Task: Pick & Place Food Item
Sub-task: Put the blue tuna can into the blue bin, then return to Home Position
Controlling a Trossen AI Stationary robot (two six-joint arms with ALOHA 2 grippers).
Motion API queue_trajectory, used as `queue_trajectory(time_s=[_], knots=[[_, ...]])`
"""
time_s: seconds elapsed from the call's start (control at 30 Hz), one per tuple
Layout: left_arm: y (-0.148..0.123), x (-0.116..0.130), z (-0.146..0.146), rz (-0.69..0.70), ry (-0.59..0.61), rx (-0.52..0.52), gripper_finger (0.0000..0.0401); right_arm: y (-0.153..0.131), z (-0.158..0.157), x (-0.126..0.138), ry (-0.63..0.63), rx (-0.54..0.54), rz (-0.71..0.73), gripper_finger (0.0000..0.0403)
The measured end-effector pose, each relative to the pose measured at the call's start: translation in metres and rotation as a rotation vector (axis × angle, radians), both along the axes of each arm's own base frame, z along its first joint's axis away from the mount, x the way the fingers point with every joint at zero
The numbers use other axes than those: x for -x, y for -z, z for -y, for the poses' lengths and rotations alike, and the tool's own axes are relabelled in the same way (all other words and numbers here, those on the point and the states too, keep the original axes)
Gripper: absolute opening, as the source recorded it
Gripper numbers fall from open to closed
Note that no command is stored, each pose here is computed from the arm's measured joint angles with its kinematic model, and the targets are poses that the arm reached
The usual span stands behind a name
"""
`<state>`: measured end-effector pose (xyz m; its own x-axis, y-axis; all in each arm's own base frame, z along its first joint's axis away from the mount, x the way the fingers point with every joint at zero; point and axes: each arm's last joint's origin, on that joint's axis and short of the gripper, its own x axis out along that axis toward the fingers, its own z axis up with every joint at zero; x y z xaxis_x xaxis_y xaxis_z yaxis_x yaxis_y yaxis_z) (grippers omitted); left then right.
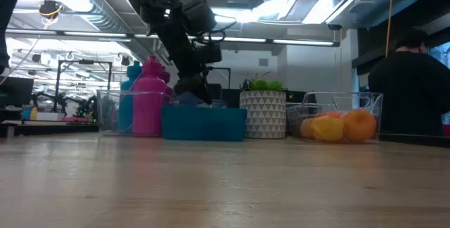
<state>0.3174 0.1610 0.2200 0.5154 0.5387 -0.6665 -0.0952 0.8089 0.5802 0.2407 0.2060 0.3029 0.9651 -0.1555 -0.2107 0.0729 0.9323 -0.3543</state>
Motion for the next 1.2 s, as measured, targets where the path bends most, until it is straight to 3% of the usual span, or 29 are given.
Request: queue_trajectory(time_s=[0.27,0.77,1.0,1.2], knots=[[0.004,0.000,-0.006,0.003,0.015,0.018,0.0001,0.001,0.003,0.000,0.029,0.019,-0.007,0.0329],[0.000,-0.002,-0.009,0.026,0.007,-0.048,0.0010,0.001,0.005,-0.002,0.041,0.016,-0.007,0.0329],[-0.009,0.000,-0.006,0.075,-0.023,-0.029,0.0076,0.001,0.006,-0.002,0.062,0.023,-0.002,0.0329],[-0.047,0.003,0.005,0.203,-0.055,-0.009,0.0157,0.001,0.006,-0.002,0.062,0.033,-0.003,0.0329]])
